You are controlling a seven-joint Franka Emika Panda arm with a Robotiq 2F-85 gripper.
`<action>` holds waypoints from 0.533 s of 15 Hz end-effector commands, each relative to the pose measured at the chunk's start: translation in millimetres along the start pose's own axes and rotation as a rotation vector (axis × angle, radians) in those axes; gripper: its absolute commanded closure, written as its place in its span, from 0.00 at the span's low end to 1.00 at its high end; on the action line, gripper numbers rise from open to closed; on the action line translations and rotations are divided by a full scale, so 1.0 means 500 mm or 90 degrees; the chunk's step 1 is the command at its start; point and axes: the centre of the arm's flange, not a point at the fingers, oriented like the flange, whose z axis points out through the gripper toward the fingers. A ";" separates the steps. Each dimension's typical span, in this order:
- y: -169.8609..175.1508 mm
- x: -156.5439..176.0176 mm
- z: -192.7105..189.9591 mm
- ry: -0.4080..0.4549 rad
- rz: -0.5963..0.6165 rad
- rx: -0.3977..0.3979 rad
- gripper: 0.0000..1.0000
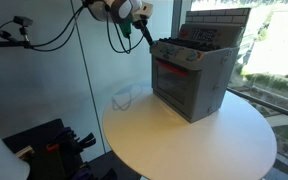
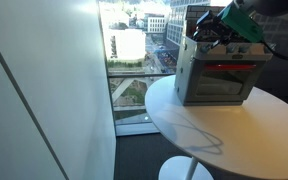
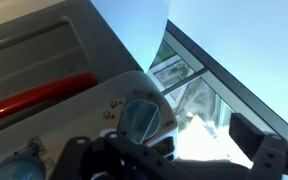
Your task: Turn the left knob anticlockwise
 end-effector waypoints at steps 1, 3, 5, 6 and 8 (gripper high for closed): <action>-0.007 0.019 0.006 0.006 0.013 0.012 0.00; -0.007 0.020 0.007 0.005 0.014 0.011 0.00; -0.006 0.020 0.008 0.004 0.016 0.010 0.00; -0.005 0.020 0.009 0.003 0.017 0.009 0.00; -0.004 0.019 0.011 0.003 0.017 0.009 0.00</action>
